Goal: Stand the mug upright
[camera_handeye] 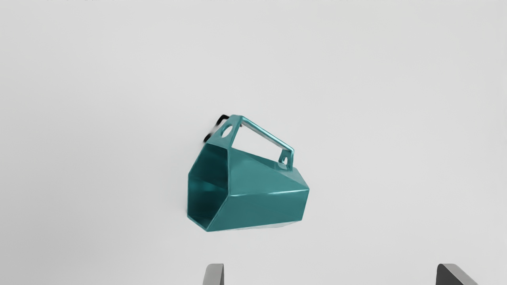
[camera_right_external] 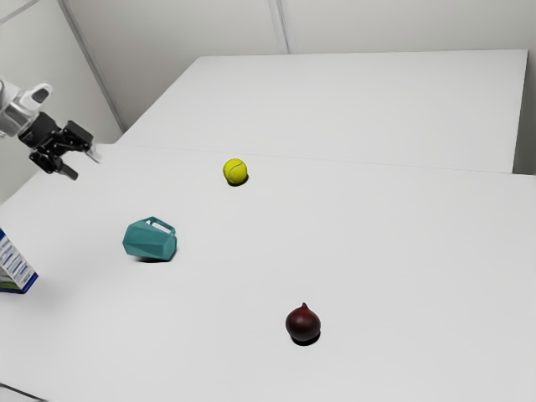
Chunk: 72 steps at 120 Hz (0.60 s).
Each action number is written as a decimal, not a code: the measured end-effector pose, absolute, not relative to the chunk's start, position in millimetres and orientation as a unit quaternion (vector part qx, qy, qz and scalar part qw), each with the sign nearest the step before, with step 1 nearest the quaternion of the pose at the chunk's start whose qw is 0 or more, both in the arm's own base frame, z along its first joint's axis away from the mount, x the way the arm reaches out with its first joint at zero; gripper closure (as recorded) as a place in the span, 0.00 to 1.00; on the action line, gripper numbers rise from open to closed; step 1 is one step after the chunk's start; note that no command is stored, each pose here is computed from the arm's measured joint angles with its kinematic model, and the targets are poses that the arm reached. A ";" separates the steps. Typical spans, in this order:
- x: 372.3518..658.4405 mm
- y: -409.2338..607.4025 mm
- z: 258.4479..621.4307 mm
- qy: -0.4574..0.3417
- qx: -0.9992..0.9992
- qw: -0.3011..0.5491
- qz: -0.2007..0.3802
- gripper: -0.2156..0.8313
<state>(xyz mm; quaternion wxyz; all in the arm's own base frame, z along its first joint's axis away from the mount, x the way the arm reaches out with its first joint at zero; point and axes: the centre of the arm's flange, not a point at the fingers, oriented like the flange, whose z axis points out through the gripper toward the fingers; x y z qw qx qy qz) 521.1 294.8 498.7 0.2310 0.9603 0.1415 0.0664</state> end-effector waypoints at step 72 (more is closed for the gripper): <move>504.5 334.6 378.1 0.084 0.914 0.385 0.091 0.23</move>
